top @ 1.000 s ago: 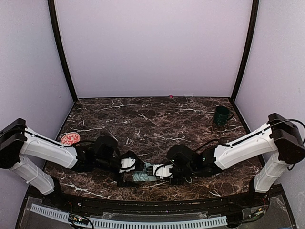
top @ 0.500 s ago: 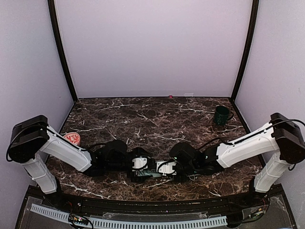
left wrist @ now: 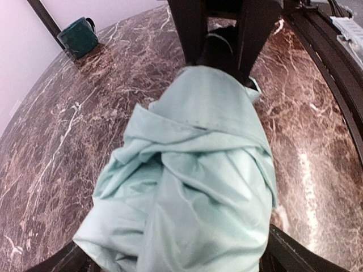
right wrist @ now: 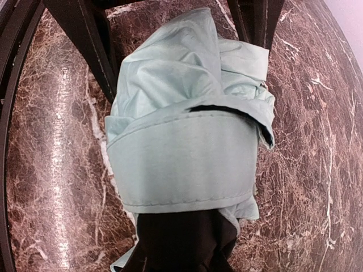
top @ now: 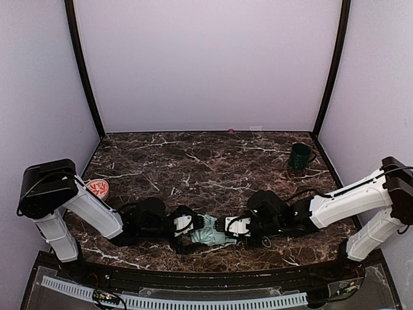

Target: Put away the umbrella

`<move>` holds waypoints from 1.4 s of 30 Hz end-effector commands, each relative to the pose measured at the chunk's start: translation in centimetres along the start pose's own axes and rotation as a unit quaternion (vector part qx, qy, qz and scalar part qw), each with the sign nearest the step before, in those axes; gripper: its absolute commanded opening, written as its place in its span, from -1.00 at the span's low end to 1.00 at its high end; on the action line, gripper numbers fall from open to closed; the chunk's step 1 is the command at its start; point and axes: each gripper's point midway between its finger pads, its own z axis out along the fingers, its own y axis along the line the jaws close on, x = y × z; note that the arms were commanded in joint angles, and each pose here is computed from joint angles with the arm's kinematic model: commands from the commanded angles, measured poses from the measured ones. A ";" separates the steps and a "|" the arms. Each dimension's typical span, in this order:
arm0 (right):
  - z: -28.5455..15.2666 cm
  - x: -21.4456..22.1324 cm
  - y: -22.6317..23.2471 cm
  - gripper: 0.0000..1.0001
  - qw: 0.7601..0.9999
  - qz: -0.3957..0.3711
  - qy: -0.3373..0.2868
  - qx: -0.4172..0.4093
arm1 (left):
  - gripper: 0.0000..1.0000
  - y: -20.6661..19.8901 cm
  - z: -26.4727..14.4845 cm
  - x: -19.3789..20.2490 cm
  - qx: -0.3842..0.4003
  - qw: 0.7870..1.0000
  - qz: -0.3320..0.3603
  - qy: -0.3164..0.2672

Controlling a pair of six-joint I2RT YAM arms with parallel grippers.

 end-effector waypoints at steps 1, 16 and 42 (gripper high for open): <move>-0.3 -1.8 -0.6 -1.00 0.999 0.004 -0.047 0.007 | 0.98 0.0 0.6 -2.3 0.009 0.998 -0.014 -0.056; 0.4 -2.4 -1.8 -1.00 0.998 0.011 -0.060 0.017 | -0.03 -4.0 3.7 3.3 0.121 0.989 0.046 0.069; -6.9 -4.6 -11.4 0.72 0.969 0.063 -0.081 0.223 | -1.00 10.4 -0.1 -4.0 -0.213 0.976 0.017 0.037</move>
